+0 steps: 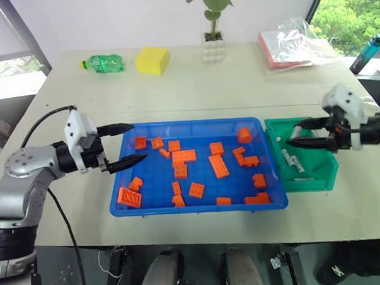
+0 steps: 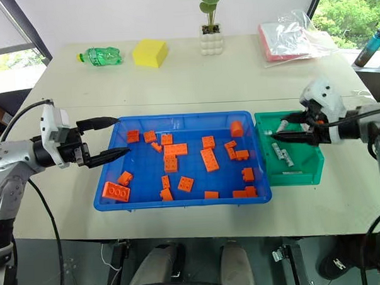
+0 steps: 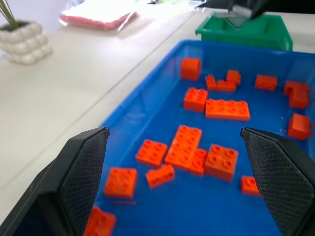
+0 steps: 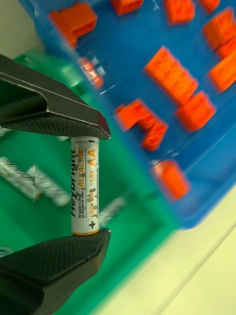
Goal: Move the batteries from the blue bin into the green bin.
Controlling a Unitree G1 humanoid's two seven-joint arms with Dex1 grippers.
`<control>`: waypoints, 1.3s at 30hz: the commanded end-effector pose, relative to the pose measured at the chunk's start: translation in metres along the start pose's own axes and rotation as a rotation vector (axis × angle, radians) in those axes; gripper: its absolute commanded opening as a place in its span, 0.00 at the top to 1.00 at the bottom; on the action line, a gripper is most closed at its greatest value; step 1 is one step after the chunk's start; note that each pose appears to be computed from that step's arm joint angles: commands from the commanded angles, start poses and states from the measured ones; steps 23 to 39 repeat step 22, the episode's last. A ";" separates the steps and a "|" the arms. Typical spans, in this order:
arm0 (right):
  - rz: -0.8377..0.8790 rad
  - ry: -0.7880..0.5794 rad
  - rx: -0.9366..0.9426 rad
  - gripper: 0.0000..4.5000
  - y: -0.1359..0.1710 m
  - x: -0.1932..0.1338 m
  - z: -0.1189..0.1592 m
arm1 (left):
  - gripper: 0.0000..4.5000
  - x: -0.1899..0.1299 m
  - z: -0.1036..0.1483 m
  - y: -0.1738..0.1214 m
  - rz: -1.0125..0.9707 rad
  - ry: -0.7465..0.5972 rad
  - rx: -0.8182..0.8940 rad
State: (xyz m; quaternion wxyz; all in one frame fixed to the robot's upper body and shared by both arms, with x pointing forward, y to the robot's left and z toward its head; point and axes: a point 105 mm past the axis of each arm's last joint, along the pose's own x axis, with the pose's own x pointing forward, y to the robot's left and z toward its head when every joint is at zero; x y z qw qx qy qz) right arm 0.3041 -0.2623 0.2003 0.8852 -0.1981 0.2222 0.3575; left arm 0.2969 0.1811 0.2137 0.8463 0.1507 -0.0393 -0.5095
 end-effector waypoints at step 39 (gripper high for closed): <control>0.184 -0.049 -0.088 0.03 -0.009 -0.078 -0.015 | 0.00 -0.062 0.006 0.014 -0.009 0.150 0.031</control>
